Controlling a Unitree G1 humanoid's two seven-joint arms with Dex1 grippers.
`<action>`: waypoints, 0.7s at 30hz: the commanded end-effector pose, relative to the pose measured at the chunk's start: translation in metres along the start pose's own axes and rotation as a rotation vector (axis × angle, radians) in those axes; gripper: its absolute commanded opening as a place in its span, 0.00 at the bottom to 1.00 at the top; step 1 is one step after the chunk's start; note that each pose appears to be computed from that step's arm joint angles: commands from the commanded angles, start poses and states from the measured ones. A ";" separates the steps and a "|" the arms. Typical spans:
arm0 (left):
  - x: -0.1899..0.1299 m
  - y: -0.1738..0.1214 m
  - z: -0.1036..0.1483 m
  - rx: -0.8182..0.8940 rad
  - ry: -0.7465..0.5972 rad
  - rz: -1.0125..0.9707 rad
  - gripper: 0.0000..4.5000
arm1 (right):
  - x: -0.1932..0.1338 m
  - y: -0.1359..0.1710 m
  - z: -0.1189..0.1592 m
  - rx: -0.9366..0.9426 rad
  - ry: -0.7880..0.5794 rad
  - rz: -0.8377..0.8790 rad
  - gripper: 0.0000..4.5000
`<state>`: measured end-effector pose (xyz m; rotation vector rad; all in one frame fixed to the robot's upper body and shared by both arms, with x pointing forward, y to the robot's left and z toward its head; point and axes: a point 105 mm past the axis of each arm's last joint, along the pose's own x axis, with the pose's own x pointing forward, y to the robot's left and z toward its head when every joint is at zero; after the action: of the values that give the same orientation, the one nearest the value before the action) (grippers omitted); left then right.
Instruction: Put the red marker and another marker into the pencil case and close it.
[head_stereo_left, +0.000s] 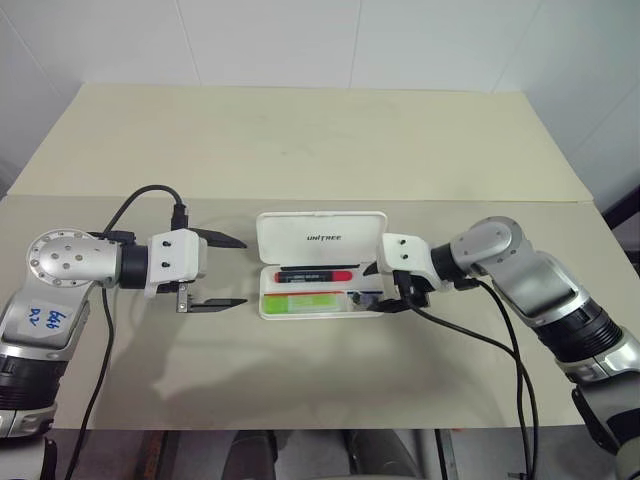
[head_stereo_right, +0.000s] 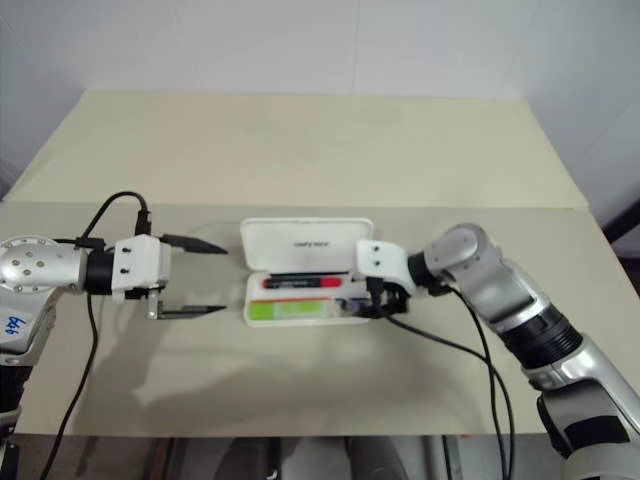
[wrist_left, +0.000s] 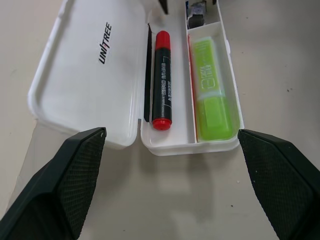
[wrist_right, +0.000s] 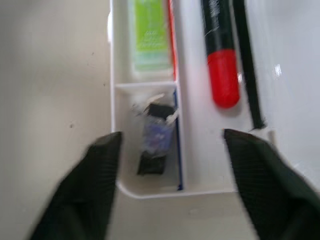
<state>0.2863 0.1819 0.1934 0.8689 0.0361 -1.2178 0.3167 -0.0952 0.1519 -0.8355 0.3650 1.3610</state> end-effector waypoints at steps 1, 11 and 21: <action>-0.007 0.007 0.009 0.042 -0.003 0.037 1.00 | -0.015 -0.014 0.024 -0.043 -0.112 -0.065 1.00; -0.007 0.020 0.008 0.052 -0.011 0.069 1.00 | -0.068 -0.004 0.076 -0.134 -0.613 -0.128 1.00; -0.024 0.051 0.012 -0.019 -0.081 0.181 1.00 | -0.099 0.015 0.046 -0.025 -0.587 -0.138 1.00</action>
<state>0.3139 0.1935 0.2247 0.8039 -0.0408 -1.1129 0.2791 -0.1284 0.2360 -0.4273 -0.1353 1.4103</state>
